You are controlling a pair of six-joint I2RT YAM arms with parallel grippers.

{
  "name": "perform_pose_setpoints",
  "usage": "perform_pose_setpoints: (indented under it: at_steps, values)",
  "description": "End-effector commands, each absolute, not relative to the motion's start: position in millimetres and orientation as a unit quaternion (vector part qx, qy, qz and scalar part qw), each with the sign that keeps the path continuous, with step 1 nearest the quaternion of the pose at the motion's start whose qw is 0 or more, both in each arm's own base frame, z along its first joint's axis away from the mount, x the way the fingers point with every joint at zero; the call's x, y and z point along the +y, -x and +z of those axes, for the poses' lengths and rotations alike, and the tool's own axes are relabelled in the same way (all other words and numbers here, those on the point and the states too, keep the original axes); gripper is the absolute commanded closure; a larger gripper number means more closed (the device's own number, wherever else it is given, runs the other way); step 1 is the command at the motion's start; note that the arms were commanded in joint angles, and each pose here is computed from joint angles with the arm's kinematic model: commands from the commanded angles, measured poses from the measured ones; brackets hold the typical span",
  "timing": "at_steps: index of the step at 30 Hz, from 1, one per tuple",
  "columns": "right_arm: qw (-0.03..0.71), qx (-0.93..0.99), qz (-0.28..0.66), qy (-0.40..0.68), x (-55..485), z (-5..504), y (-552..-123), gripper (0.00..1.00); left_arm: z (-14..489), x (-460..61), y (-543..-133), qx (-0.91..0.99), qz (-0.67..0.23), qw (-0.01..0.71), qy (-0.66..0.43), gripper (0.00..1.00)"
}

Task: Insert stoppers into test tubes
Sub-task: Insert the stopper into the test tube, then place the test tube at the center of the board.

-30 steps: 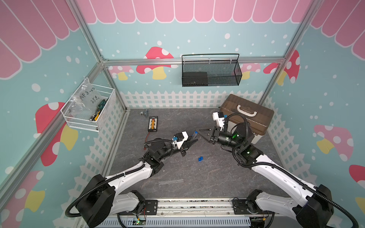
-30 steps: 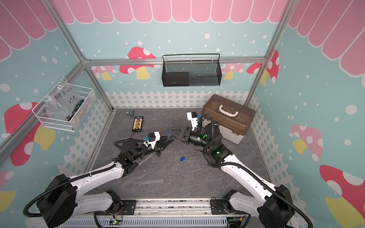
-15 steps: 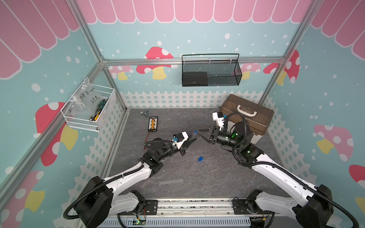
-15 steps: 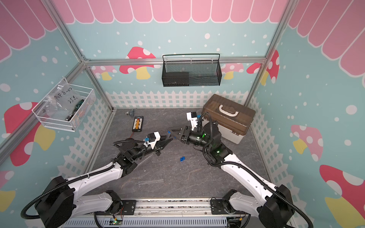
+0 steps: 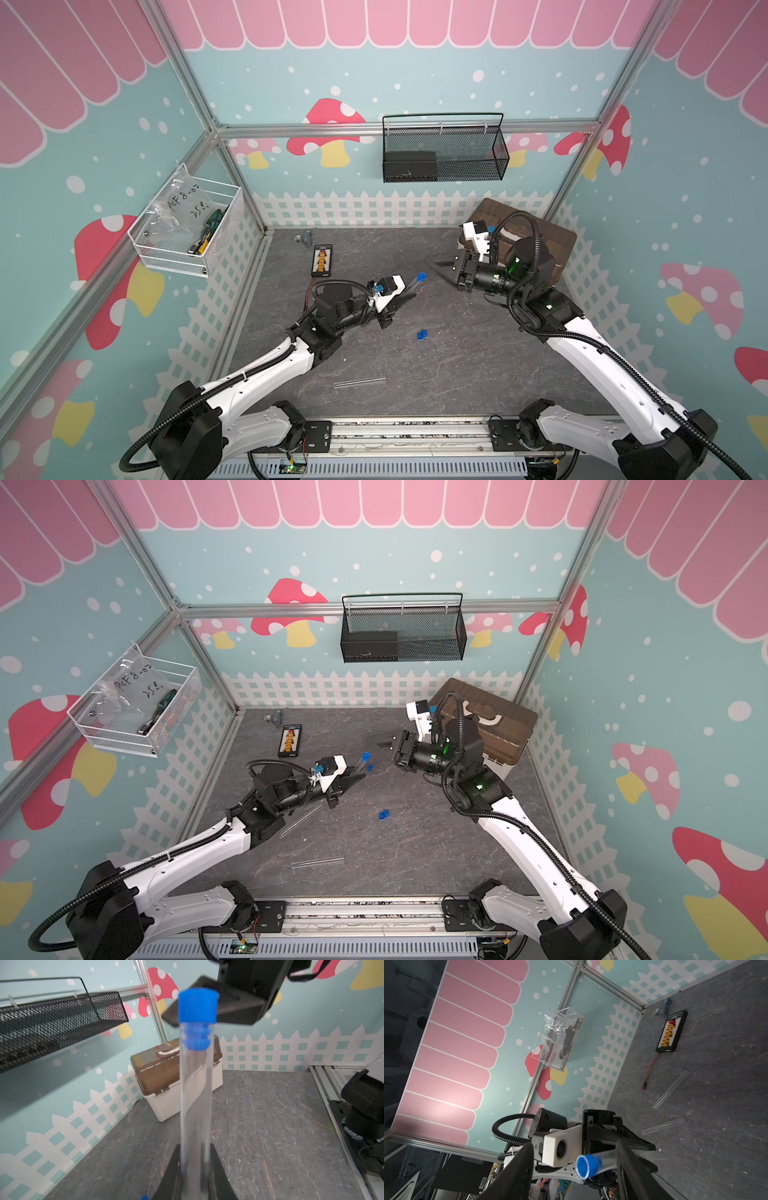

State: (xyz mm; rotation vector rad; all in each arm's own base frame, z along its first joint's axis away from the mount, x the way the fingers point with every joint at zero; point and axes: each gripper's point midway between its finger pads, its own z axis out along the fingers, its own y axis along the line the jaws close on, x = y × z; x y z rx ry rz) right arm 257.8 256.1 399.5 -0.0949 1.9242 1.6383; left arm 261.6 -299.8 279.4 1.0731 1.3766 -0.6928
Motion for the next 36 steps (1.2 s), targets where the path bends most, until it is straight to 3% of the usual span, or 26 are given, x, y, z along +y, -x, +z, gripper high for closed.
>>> perform_pose_setpoints:
  at_steps: [1, 6, 10, 17, 23, 29, 36]
  values:
    - [0.328, 0.762, 0.557, 0.021, 230.4, 377.9, -258.5, 0.43, 227.3, -295.0, -253.0, 0.678, -0.292, 0.471, -0.483, 1.00]
    - [0.330, 0.847, 0.416, -0.040, 182.7, 308.6, -263.8, 0.49, 200.3, -290.7, -249.9, 0.747, -0.287, 0.359, -0.480, 1.00]
    - [0.323, 0.875, 0.359, -0.042, 166.2, 283.4, -259.7, 0.50, 185.9, -290.6, -250.8, 0.777, -0.284, 0.302, -0.474, 1.00]
    - [0.319, 0.888, 0.331, -0.031, 158.1, 271.2, -252.8, 0.50, 158.8, -284.3, -267.2, 0.806, -0.235, 0.255, -0.480, 1.00]
    - [0.307, 0.897, 0.315, -0.038, 151.0, 247.9, -244.4, 0.50, 105.8, -252.6, -295.1, 0.819, -0.098, 0.208, -0.525, 1.00]
    - [0.296, 0.899, 0.320, -0.046, 149.5, 232.8, -235.0, 0.50, 93.1, -236.7, -340.7, 0.879, -0.084, 0.200, -0.424, 1.00]
    - [0.288, 0.897, 0.333, -0.044, 152.6, 228.7, -230.0, 0.50, 65.1, -203.7, -384.1, 0.904, -0.019, 0.180, -0.387, 0.99]
